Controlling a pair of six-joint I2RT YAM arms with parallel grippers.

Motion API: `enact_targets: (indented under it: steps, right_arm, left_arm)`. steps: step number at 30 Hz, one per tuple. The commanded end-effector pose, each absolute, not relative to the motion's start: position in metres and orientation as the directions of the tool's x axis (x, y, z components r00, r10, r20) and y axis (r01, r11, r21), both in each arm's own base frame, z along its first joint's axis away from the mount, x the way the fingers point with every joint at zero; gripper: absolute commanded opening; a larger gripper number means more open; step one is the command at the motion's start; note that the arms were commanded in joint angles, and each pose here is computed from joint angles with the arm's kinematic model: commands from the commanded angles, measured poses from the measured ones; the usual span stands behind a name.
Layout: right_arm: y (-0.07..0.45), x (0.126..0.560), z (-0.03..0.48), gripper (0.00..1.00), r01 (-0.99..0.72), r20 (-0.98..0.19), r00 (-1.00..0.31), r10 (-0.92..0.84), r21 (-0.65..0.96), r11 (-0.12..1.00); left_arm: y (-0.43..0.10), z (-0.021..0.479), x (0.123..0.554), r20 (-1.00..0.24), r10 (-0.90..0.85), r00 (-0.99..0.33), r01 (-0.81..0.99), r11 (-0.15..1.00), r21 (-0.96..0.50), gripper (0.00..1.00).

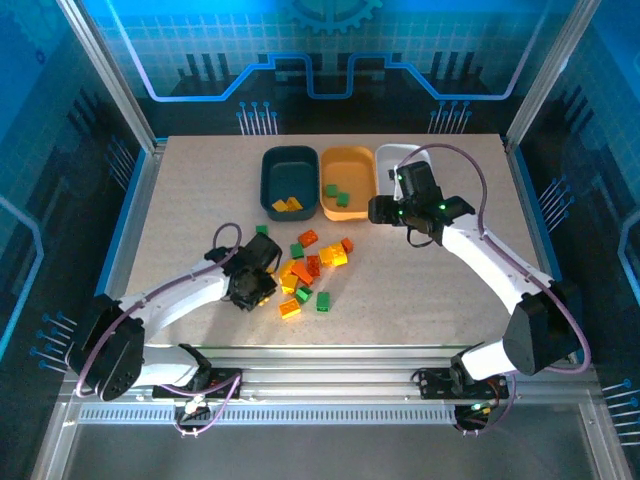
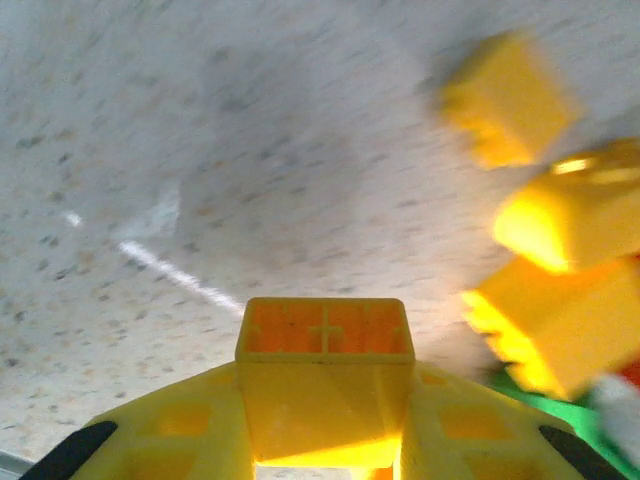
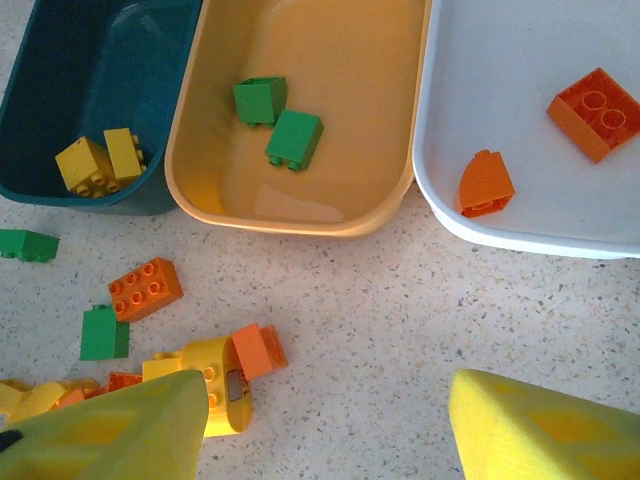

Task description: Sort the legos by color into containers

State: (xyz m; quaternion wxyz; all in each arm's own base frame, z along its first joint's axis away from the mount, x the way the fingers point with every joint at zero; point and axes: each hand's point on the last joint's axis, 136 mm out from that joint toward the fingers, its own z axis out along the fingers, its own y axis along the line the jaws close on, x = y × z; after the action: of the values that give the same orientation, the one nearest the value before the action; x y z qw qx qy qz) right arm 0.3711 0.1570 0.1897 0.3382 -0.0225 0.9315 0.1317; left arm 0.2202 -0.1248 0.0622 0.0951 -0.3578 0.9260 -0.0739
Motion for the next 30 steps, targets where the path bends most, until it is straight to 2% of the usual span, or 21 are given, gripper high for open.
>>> enact_targets:
  steps: [1, 9, 15, 20, 25, 27, 30]
  right_arm:
    - [0.145, 0.368, 0.191, 0.66, -0.115, -0.638, -0.768, 0.051, 0.216, 0.970]
    - [0.141, 0.355, 0.170, 0.66, -0.093, -0.591, -0.805, 0.059, 0.223, 0.970]
    - [0.135, 0.340, 0.161, 0.66, -0.082, -0.568, -0.821, 0.058, 0.219, 0.972]
    - [0.132, 0.335, 0.154, 0.66, -0.069, -0.554, -0.830, 0.063, 0.215, 0.974]
    - [0.141, 0.330, 0.152, 0.67, -0.088, -0.540, -0.839, 0.057, 0.240, 0.967]
    - [0.146, 0.329, 0.152, 0.67, -0.098, -0.538, -0.842, 0.049, 0.241, 0.966]
    - [0.156, 0.325, 0.153, 0.68, -0.114, -0.543, -0.839, 0.035, 0.238, 0.965]
  left_arm:
    - [-0.123, 0.093, 0.262, -0.207, -0.619, -0.758, -0.575, 0.783, -0.235, 0.31]
    - [-0.147, 0.133, 0.395, -0.258, -0.549, -0.795, -0.447, 0.818, -0.363, 0.31]
    - [-0.167, 0.119, 0.473, -0.289, -0.474, -0.832, -0.363, 0.858, -0.362, 0.31]
    - [-0.167, 0.096, 0.513, -0.272, -0.478, -0.836, -0.379, 0.859, -0.344, 0.32]
    - [-0.169, 0.085, 0.528, -0.263, -0.466, -0.845, -0.367, 0.862, -0.349, 0.43]
    - [-0.170, 0.092, 0.531, -0.275, -0.456, -0.846, -0.352, 0.866, -0.355, 0.58]
    - [-0.177, 0.126, 0.537, -0.327, -0.437, -0.838, -0.288, 0.863, -0.416, 0.73]
